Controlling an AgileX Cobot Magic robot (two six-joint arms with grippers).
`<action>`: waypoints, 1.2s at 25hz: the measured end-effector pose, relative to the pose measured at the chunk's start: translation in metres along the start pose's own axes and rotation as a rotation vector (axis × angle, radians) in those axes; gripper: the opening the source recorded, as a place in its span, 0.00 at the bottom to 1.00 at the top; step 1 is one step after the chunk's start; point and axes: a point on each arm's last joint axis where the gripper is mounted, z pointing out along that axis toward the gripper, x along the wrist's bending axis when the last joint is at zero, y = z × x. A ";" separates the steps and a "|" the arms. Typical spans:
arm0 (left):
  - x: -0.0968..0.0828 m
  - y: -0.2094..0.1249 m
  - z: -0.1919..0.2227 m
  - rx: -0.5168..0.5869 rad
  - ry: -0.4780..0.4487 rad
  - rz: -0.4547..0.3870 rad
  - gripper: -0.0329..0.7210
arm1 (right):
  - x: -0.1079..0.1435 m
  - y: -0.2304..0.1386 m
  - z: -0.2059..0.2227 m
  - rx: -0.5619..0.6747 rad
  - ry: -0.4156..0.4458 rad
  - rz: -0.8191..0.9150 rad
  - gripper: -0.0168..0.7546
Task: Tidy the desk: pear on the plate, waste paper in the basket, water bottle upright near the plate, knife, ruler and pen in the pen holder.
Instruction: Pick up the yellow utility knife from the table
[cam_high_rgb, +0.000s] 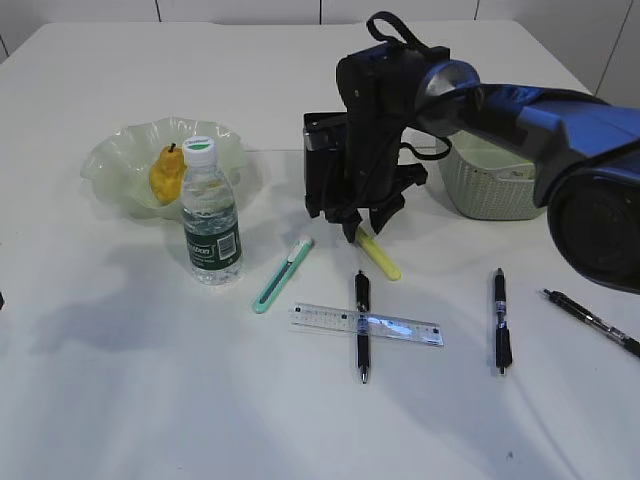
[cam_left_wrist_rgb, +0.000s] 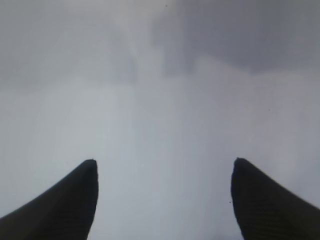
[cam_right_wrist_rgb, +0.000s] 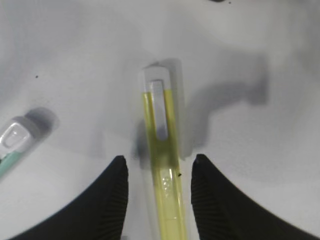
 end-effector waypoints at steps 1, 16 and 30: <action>0.000 0.000 0.000 0.000 0.000 0.000 0.83 | 0.000 0.000 0.001 0.001 -0.004 -0.001 0.43; 0.000 0.000 0.000 0.000 0.000 0.000 0.83 | -0.005 0.000 0.005 0.009 -0.008 0.002 0.43; 0.000 0.000 0.000 0.000 0.000 0.000 0.83 | -0.005 0.000 0.005 0.011 0.002 -0.001 0.43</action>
